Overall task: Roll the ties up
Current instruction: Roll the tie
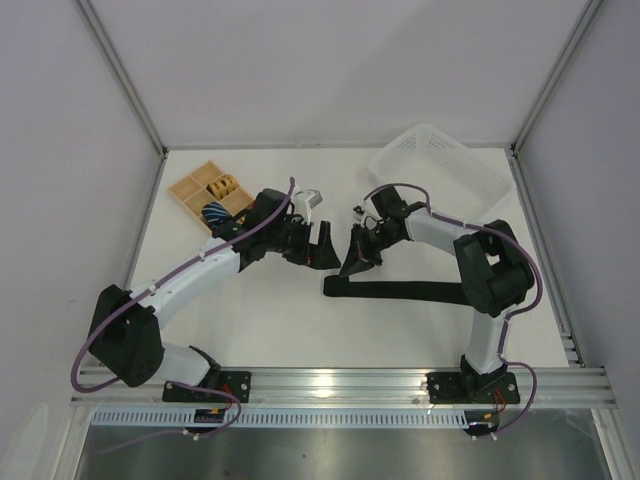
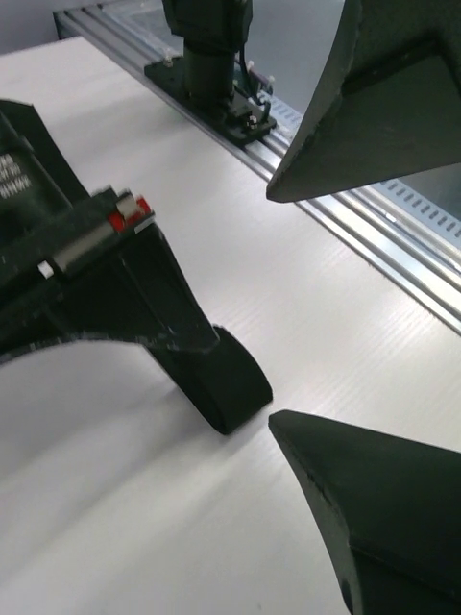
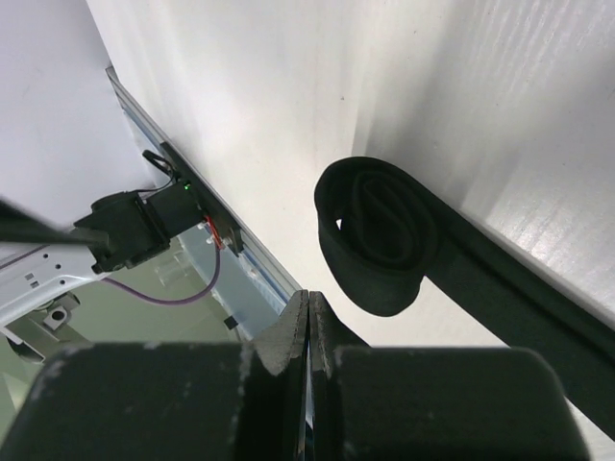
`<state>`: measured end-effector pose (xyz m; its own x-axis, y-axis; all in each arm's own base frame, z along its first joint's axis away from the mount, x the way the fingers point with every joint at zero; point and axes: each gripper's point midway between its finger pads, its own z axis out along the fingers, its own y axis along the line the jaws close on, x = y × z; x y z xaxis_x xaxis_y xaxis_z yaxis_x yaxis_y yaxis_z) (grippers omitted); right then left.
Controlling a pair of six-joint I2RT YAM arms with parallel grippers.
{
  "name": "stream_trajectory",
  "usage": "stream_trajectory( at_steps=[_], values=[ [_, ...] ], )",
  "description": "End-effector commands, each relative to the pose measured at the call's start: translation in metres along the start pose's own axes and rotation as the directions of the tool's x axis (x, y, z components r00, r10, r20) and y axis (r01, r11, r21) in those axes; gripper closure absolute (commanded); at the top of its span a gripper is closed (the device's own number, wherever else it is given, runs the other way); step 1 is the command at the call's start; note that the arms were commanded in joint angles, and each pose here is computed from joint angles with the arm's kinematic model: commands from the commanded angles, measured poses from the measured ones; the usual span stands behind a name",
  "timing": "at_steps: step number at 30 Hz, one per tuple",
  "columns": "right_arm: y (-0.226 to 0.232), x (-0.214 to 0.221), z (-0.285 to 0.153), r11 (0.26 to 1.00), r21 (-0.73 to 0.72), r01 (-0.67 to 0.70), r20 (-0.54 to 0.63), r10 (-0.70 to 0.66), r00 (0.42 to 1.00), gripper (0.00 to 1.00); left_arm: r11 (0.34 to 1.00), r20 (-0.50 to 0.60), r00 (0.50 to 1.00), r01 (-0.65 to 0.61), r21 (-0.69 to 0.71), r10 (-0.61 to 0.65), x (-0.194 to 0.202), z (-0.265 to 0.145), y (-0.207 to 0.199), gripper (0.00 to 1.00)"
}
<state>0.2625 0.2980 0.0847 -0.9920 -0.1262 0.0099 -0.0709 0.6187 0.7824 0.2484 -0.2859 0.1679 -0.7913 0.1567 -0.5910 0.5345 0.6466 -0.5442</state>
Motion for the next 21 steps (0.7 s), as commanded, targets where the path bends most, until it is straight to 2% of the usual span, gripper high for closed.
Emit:
stream_trajectory(
  at_steps=[1, 6, 13, 15, 21],
  values=[
    [0.013, -0.005, 0.005, 0.999, -0.041, 0.012, -0.010, -0.013, 1.000, 0.98, 0.996, 0.012, 0.996, -0.082, -0.031, 0.083, 0.001, -0.013, 0.020, 0.01],
    [-0.003, 0.002, 0.011, 1.000, -0.004, -0.001, -0.040, 0.001, 0.999, 0.98, 0.978, -0.025, 0.984, -0.181, -0.104, 0.179, -0.003, -0.006, 0.040, 0.00],
    [-0.025, 0.005, 0.016, 0.998, 0.055, 0.002, -0.051, 0.000, 0.999, 0.99, 0.947, -0.022, 0.954, -0.299, -0.120, 0.299, -0.009, 0.009, 0.048, 0.00],
    [-0.029, 0.005, 0.017, 0.998, 0.068, 0.008, -0.053, -0.004, 0.999, 0.99, 0.927, -0.010, 0.933, -0.360, -0.107, 0.361, -0.010, 0.013, 0.043, 0.00],
    [-0.044, 0.008, 0.017, 0.995, 0.096, -0.003, -0.065, 0.009, 0.998, 0.99, 0.831, -0.093, 0.828, -0.556, 0.003, 0.554, 0.019, 0.038, 0.024, 0.00]
  ],
)
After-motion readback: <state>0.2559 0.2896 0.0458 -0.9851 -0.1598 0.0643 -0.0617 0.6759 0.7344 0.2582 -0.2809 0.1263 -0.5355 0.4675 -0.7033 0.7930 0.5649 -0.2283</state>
